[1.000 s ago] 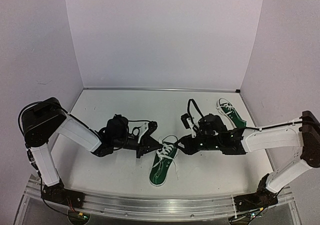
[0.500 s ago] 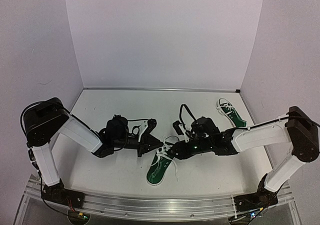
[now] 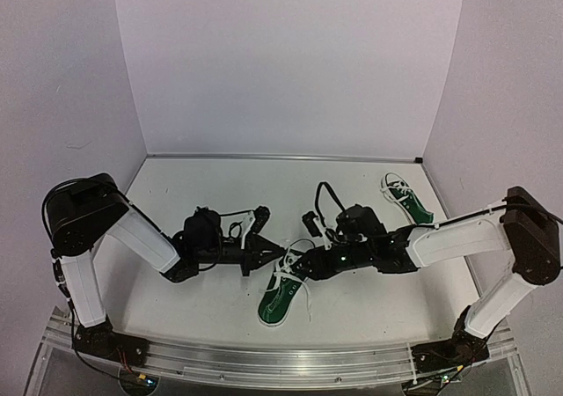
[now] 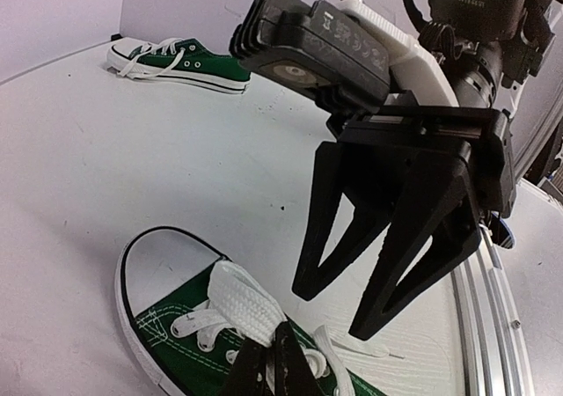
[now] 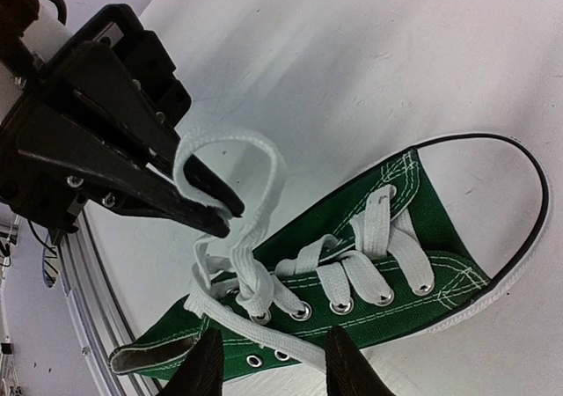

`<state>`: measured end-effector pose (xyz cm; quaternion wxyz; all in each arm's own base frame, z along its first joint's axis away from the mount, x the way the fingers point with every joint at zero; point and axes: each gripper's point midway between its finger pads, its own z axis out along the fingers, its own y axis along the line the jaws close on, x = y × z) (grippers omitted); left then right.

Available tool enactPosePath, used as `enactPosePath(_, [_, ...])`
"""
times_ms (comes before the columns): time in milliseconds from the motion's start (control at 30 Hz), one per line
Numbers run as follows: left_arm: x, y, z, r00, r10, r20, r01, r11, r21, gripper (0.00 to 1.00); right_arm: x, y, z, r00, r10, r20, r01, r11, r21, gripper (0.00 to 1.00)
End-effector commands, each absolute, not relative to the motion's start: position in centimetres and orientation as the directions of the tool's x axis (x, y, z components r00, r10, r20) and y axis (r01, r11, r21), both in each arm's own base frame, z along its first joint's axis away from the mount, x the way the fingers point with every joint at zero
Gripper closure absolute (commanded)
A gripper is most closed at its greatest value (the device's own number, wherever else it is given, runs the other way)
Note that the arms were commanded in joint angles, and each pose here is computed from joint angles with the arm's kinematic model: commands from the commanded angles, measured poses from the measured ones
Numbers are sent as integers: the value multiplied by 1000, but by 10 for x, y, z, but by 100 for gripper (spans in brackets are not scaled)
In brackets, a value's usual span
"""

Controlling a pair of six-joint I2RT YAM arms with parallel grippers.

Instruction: Tie the shoes

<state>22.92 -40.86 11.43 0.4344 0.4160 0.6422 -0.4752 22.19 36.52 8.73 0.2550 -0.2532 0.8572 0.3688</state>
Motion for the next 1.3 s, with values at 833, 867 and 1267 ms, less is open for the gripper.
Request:
enactPosePath(833, [199,-364,120,-256,193,-947,950,233,-209,60,216,361,111,-750,-237,-618,-616,592,520,60])
enactPosePath(867, [193,-361,119,-243,215,-946,957,213,-198,60,214,360,110,-756,-236,-610,-608,596,524,60])
enactPosePath(1267, [165,-343,90,-59,531,-845,997,77,-21,60,193,368,98,-832,-219,-510,-527,600,601,56])
